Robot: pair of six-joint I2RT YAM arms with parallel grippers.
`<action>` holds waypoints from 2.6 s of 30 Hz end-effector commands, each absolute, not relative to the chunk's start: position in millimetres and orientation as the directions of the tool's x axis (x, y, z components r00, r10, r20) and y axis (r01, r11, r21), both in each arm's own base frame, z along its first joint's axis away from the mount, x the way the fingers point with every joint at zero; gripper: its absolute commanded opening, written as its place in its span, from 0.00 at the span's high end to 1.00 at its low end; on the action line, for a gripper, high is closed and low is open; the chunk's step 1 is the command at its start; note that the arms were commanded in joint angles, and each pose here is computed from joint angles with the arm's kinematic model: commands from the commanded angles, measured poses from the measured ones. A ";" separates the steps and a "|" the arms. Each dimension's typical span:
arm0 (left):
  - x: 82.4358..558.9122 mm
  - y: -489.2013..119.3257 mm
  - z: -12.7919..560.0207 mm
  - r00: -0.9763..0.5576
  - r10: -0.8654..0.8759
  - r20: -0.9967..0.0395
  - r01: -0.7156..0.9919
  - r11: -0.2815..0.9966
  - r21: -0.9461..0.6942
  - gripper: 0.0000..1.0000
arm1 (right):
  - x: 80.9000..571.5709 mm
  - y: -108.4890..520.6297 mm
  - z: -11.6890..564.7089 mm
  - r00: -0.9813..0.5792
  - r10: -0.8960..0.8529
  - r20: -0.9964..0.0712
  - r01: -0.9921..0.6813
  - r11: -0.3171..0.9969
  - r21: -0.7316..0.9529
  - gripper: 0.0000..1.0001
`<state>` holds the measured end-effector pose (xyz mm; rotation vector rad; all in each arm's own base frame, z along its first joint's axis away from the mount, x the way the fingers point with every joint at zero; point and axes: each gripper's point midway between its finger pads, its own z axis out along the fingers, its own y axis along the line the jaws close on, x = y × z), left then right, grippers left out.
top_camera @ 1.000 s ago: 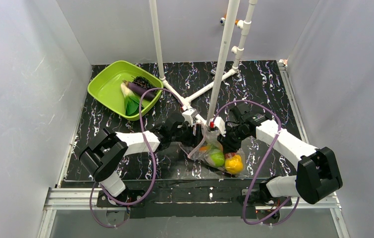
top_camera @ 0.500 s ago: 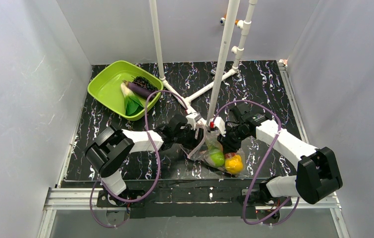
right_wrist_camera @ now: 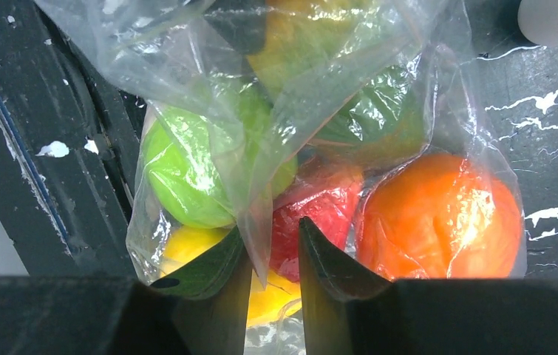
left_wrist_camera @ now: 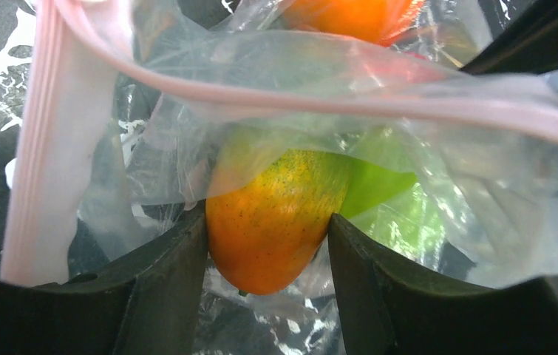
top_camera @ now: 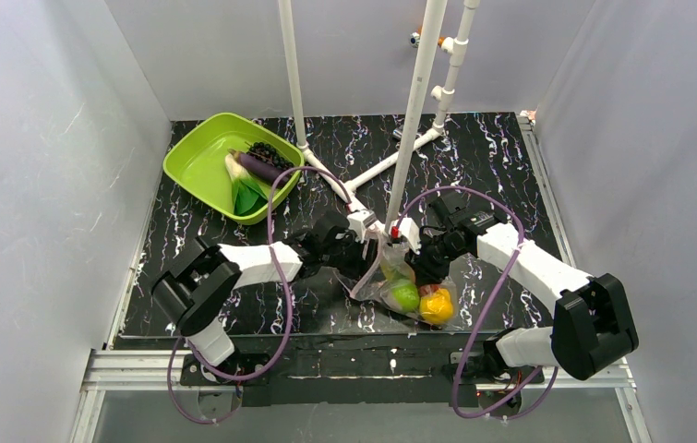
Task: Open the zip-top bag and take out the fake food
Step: Pick up the fake fruit from the zipper food storage bag, then place the fake fruit in the bin.
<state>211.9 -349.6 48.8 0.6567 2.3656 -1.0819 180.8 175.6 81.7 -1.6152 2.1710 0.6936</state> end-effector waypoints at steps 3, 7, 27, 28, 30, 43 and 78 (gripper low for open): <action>200.6 -333.4 100.6 -0.719 0.251 -0.649 0.658 0.548 -0.517 1.00 | 187.9 175.9 90.7 -0.251 -0.782 -0.570 -0.967 0.229 0.112 0.68; 189.3 -320.8 107.2 -0.723 0.270 -0.636 0.657 0.556 -0.510 1.00 | 194.5 171.5 91.2 -0.253 -0.786 -0.564 -0.963 0.258 0.073 0.79; 170.6 -283.9 136.6 -0.712 0.312 -0.629 0.665 0.586 -0.462 1.00 | 194.8 162.5 107.9 -0.251 -0.743 -0.621 -0.957 0.285 0.046 0.99; 168.9 -281.9 137.5 -0.710 0.316 -0.629 0.667 0.587 -0.459 1.00 | 194.9 162.5 108.5 -0.251 -0.741 -0.623 -0.957 0.285 0.047 0.99; 166.7 -277.4 139.8 -0.709 0.319 -0.629 0.668 0.590 -0.453 1.00 | 195.1 162.2 109.6 -0.257 -0.734 -0.628 -0.956 0.288 0.054 0.99; 160.5 -267.0 162.4 -0.685 0.315 -0.658 0.686 0.584 -0.435 1.00 | 194.8 160.8 110.3 -0.279 -0.702 -0.655 -0.950 0.300 0.084 0.99; 312.1 -99.9 215.9 -0.543 -0.133 -0.829 0.185 0.944 -0.273 1.00 | 193.3 160.8 111.6 -0.279 -0.674 -0.684 -0.949 0.304 0.088 0.99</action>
